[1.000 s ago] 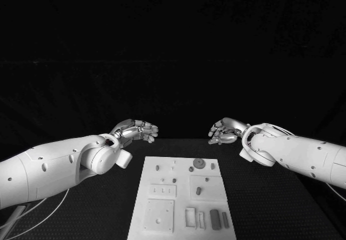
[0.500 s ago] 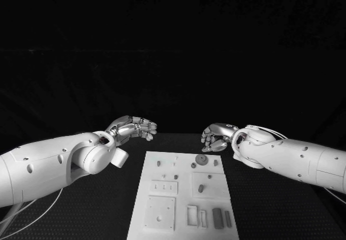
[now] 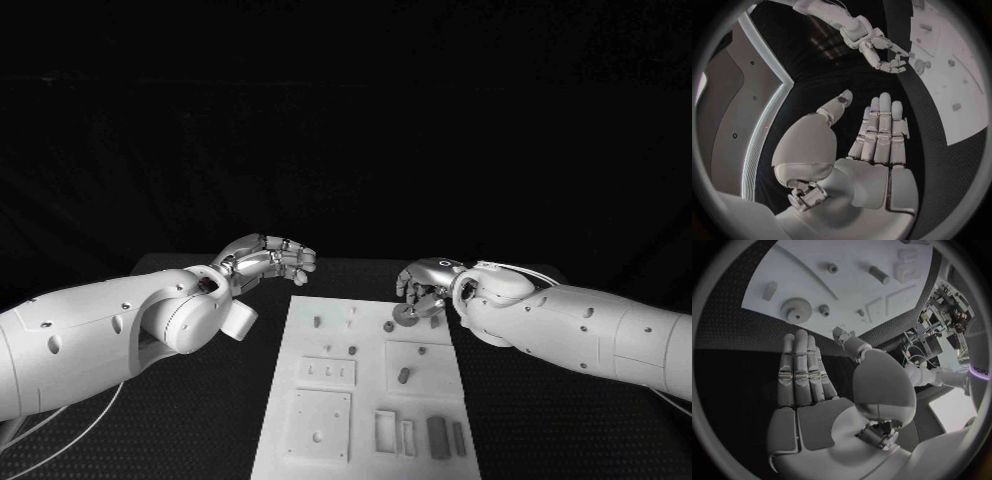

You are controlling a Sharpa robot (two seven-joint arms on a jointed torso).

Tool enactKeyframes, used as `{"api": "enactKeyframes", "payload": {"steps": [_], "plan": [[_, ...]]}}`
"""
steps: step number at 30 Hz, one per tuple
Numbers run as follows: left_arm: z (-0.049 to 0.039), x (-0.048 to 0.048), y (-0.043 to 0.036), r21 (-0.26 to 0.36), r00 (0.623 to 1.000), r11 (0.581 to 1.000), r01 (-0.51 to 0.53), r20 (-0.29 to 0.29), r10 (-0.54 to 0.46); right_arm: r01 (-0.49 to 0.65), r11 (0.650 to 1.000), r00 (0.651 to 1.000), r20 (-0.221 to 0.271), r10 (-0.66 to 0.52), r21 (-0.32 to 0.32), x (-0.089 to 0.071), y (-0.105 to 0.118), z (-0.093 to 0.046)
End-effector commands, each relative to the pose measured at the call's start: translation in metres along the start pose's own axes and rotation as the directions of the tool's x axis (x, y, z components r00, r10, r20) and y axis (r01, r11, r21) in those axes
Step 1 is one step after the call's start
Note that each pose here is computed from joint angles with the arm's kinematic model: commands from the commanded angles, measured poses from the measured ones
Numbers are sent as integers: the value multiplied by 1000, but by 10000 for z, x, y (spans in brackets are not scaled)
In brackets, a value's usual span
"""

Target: Assemble the parts on the task board

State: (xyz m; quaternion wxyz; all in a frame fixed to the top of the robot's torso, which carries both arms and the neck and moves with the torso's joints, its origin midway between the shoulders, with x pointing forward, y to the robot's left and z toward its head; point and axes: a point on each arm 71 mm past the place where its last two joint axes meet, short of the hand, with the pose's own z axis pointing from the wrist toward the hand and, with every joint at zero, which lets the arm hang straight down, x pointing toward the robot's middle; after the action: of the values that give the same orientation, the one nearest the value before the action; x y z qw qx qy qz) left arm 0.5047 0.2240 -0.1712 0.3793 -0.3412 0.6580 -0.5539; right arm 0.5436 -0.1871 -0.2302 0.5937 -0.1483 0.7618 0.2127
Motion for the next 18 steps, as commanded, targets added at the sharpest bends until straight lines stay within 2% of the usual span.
{"api": "enactKeyframes", "payload": {"steps": [1, 18], "plan": [[5, 13, -18, 12, 1000, 1000, -3, -15, 3, 65, 998, 998, -11, -65, -2, 27, 23, 10], [1, -10, -10, 8, 1000, 1000, -5, -7, 5, 74, 997, 997, -21, -75, -33, 112, 146, 8]]}}
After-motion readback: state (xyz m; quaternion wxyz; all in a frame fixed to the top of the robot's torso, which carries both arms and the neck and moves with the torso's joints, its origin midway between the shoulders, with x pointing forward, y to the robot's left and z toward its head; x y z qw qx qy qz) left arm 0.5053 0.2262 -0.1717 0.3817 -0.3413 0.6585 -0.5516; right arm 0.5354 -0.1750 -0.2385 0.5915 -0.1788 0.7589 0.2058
